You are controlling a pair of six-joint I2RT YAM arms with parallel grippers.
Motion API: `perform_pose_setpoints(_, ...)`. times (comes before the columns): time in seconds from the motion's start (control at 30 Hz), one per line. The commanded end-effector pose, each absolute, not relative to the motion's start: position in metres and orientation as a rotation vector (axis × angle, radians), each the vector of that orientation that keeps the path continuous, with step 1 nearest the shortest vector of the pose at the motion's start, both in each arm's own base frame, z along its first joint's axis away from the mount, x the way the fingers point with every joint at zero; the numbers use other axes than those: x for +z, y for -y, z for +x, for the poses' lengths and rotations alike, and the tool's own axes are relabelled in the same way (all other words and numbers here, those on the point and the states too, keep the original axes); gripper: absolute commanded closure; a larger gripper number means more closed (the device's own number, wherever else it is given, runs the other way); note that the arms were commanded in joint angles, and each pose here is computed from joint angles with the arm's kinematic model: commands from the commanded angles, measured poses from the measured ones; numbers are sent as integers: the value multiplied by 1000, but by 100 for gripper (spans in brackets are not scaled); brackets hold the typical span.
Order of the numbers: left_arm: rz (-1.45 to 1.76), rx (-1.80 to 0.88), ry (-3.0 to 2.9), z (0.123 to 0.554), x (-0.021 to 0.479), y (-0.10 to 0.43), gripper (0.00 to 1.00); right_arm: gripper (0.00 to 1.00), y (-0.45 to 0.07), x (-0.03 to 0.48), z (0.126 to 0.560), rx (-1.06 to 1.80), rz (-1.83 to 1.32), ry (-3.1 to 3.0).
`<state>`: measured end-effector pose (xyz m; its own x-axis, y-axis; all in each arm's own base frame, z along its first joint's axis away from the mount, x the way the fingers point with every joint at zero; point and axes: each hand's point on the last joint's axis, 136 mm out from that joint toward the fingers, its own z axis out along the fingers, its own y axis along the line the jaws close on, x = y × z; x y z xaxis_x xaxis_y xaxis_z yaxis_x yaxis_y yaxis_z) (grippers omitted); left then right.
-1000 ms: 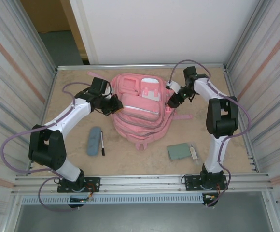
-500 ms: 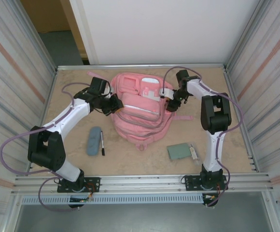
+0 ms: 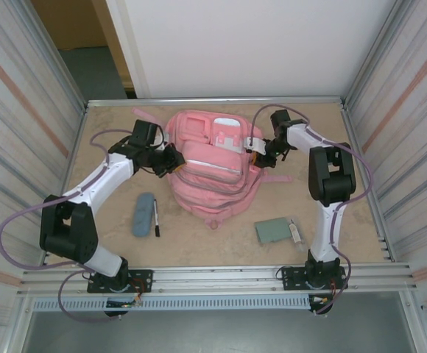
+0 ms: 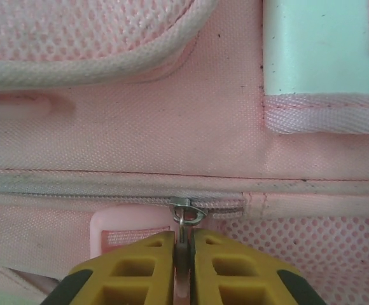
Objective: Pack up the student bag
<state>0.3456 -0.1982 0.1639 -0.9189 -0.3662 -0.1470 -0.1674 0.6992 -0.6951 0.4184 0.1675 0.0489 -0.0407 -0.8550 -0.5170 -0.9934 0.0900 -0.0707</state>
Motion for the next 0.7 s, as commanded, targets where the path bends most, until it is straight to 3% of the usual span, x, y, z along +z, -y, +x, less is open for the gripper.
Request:
perform_pose_setpoints(0.0,-398,-1187,-2485,352,203,206,100,90,-170,64,409,372,-1829,-1886)
perform_pose_setpoints(0.27,-481,-1151,-2491,358,189,201,100,100,-167,69,395,278,-1832,-1925)
perform_pose_setpoints(0.67,-652,-1090,-2417,362,181,185,100,100,-148,75,367,60,-1906,-2195)
